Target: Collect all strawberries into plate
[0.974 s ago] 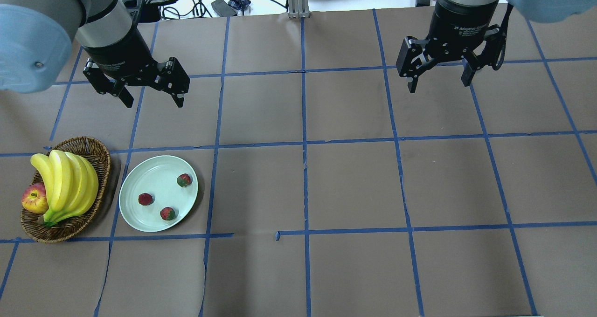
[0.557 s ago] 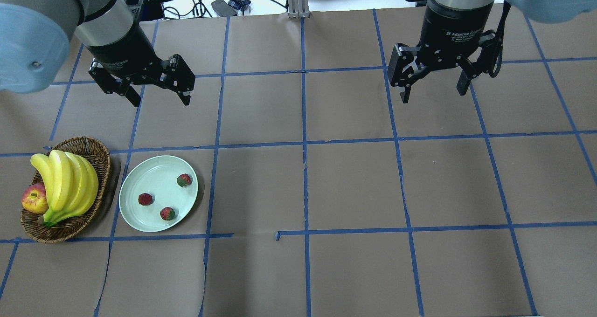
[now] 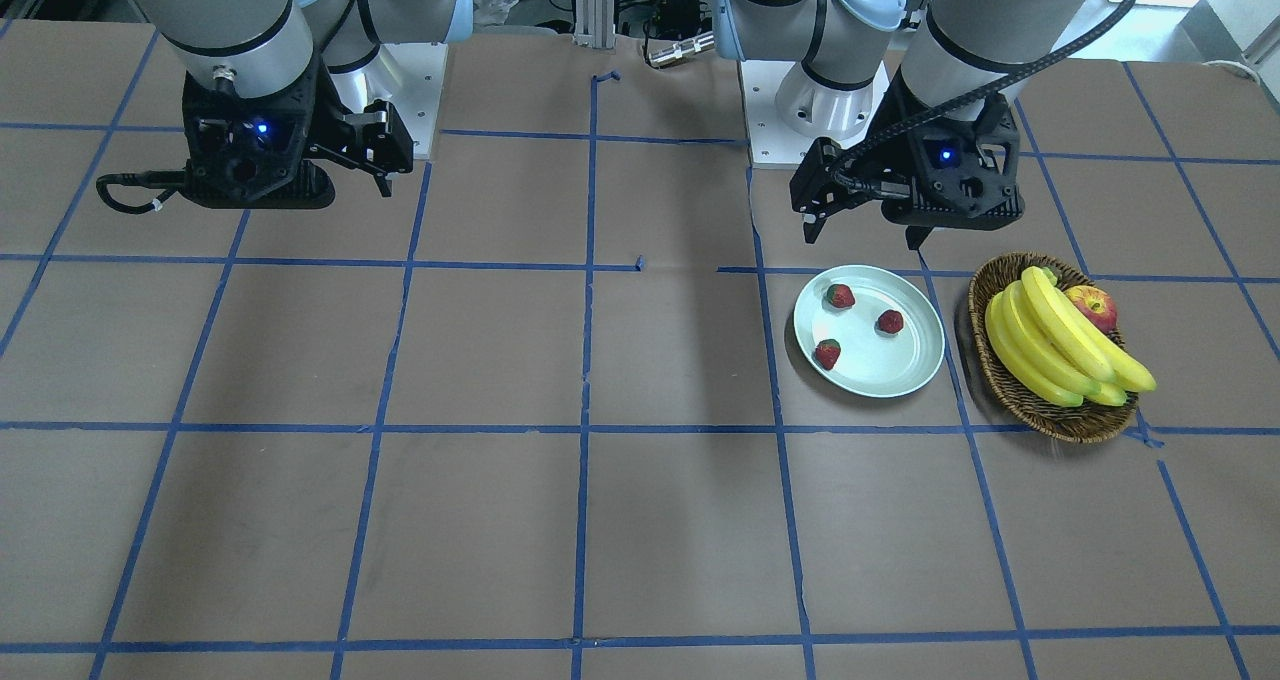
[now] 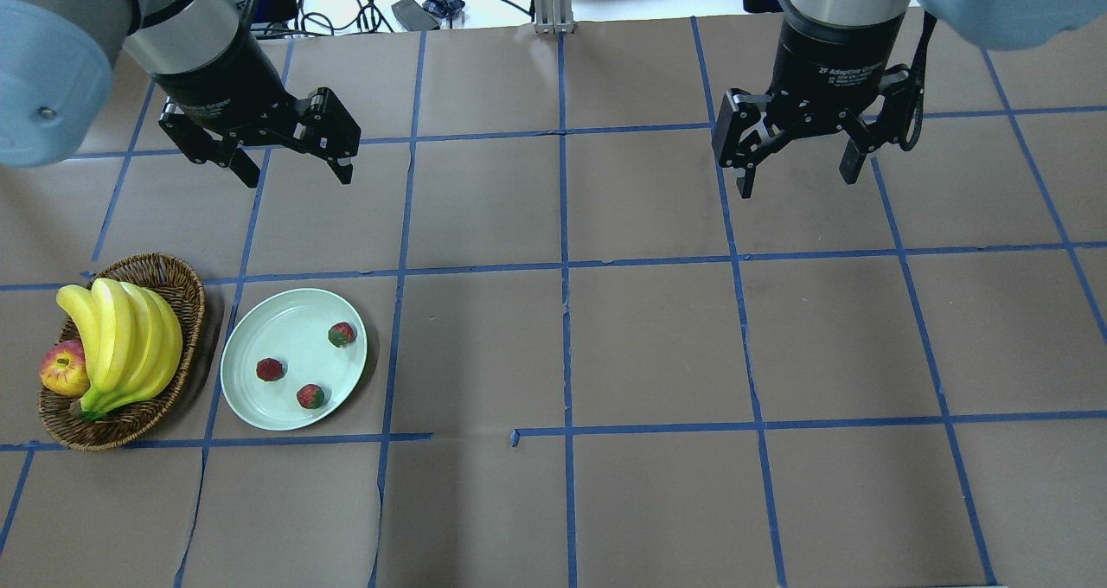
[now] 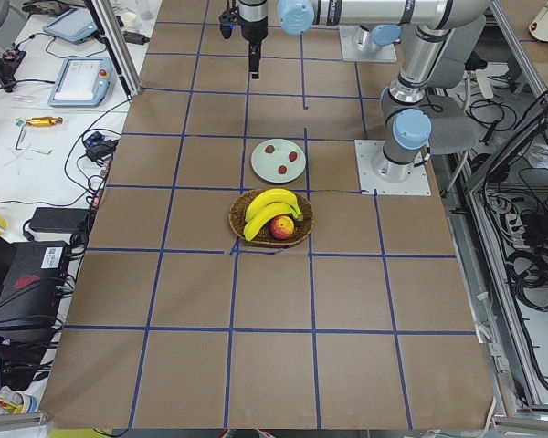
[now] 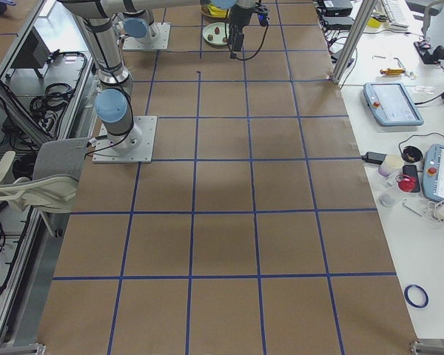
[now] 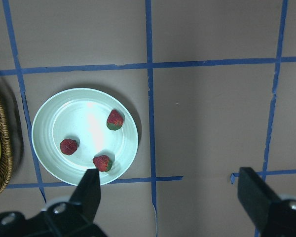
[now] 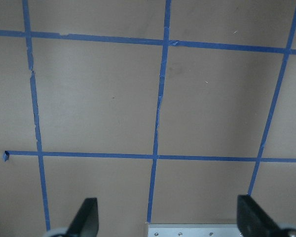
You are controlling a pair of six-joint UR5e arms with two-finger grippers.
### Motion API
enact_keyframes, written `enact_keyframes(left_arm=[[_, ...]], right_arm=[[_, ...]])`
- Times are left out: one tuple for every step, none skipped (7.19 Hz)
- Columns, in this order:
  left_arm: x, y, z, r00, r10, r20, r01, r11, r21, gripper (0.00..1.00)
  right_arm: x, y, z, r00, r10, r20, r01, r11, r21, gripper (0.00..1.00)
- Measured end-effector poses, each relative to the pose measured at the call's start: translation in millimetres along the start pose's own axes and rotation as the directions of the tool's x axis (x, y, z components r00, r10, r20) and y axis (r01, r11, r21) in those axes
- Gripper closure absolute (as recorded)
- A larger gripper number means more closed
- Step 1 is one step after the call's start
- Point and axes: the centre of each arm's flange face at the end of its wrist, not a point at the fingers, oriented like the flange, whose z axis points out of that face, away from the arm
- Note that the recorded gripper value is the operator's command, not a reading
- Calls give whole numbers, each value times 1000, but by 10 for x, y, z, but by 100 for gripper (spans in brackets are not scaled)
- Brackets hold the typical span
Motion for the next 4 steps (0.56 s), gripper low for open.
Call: enact_keyframes(left_arm=[[-2, 3, -42, 1000, 1, 3, -1, 1000, 5, 0], [-3, 13, -24, 1000, 2, 4, -2, 1000, -5, 0], [-3, 28, 18, 1000, 2, 4, -2, 1000, -23, 0], [-9, 40, 39, 1000, 5, 4, -5, 999, -36, 0]], right_arm=[[3, -34, -7, 1000, 2, 1, -2, 1000, 21, 0], [15, -67, -31, 1000, 10, 2, -10, 999, 50, 0], [18, -92, -53, 1000, 19, 4, -20, 997, 74, 0], [9, -102, -65, 1000, 25, 14, -26, 996, 86, 0]])
